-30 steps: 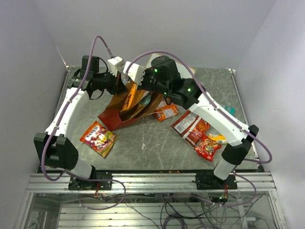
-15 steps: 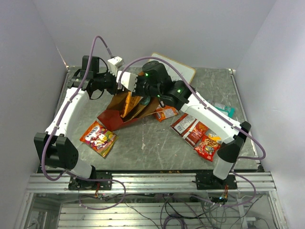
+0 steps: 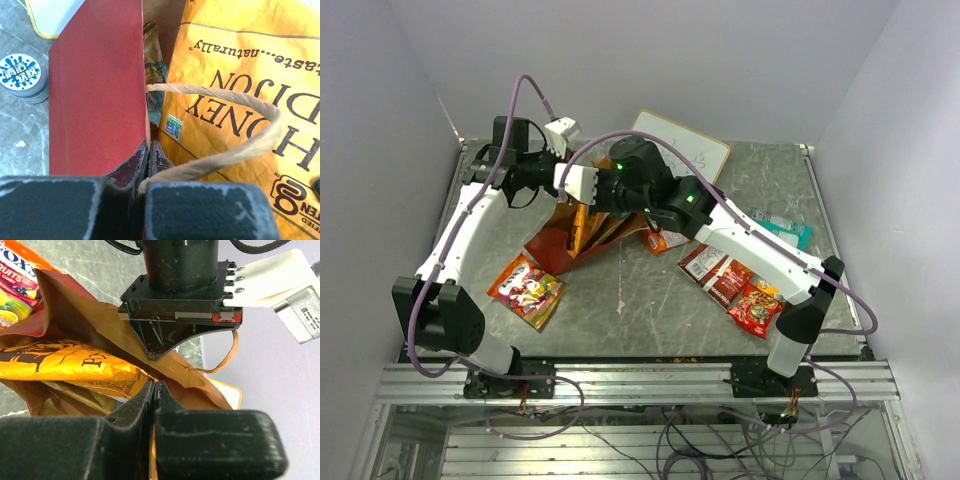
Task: Place the snacks into the paper bag
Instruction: Place the snack in the paper bag.
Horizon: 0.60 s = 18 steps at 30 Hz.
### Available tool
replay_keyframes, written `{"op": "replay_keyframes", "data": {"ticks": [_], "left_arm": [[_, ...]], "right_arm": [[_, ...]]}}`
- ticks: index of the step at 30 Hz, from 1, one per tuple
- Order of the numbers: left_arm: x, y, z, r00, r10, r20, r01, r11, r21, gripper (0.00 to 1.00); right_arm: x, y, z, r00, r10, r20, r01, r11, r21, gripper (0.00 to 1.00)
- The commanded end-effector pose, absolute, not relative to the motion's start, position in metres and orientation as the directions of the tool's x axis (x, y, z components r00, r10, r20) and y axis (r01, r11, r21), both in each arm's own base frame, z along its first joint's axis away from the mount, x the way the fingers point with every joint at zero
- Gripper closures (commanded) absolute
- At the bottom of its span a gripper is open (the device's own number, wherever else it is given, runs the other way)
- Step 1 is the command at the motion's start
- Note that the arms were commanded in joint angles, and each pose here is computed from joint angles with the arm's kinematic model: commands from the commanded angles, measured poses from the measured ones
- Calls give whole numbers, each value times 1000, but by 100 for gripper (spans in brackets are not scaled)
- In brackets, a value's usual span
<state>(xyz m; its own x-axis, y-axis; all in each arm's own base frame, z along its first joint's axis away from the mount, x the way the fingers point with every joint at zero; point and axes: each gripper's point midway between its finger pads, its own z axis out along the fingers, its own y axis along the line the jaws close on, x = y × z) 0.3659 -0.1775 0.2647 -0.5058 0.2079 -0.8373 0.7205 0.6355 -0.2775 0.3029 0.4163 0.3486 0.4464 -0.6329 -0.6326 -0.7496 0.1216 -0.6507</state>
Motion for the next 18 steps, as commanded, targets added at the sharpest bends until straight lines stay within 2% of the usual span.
{"op": "replay_keyframes", "data": {"ticks": [1,8,14,18], "left_arm": [[370,-184,277,-452,201,-869,746,619,-245,93],[369,-183,276,-453,200,-869,744,622,-245,93],[370,-185,275,-457,198,-867,747,615,-253,93],[371,-186,273,-460,200,-865,747,614,-255,93]], "right_arm": [[303,418,385,495,-576,-650,-703,174,-690,100],[299,423,392,499,-557,-665,-711,177,-681,100],[291,424,409,539,-594,-597,-634,180,-752,100],[291,426,407,538,-601,-591,-631,177,-755,100]]}}
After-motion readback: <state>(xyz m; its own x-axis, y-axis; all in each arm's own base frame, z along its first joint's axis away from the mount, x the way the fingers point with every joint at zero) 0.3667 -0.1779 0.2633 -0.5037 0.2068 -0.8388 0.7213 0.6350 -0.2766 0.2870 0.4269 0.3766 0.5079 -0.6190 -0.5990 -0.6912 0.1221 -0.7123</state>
